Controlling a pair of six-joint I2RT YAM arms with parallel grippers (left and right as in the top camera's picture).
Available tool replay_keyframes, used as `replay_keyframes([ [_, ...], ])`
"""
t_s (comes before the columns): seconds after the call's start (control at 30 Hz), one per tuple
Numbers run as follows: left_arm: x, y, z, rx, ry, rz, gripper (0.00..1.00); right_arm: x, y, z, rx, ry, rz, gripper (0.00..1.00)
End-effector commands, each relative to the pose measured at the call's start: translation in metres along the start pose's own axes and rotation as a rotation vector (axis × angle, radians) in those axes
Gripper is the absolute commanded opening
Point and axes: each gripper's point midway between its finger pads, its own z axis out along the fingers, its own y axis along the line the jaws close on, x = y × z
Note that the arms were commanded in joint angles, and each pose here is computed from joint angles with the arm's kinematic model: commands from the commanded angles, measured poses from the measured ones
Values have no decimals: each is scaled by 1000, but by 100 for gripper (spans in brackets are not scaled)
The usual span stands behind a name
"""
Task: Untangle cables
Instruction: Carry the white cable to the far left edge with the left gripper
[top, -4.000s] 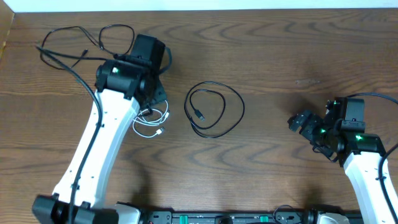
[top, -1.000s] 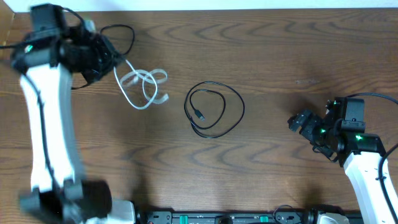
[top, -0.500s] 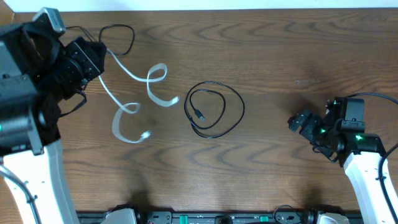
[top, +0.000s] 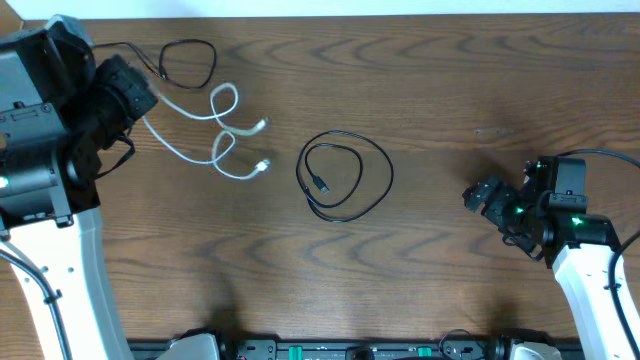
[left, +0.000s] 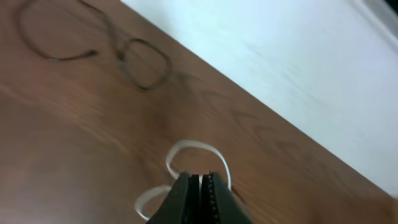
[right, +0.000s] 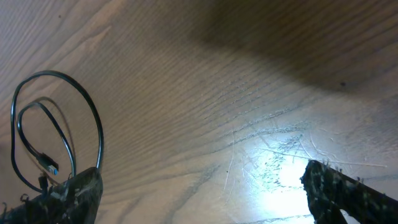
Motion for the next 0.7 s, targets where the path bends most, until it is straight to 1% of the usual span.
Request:
replay_keyframes([
  [0.0, -10, 26, 6, -143, -52, -22, 7, -6, 3, -4, -6, -20, -13, 99],
  [0.17, -18, 54, 30, -263, -63, -133, 7, -6, 3, -4, -7, -20, -13, 99],
  [0.3, -25, 67, 53, -284, -55, -189, 7, -6, 3, -4, -6, -20, -12, 99],
  [0.33, -26, 68, 58, -277, -54, -219, 8, -6, 3, -4, -6, -20, -13, 99],
  [0.47, -38, 34, 72, -67, -40, -224, 7, -6, 3, -4, -6, -20, -13, 99],
  [0.5, -42, 29, 72, -37, -49, -218, 7, -6, 3, -4, -6, -20, -13, 99],
  [0.6, -43, 30, 72, -38, -52, -194, 7, -6, 3, -4, -6, -20, -13, 99],
  [0.67, -43, 41, 72, -79, -53, -160, 7, -6, 3, -4, -6, -20, -13, 99],
])
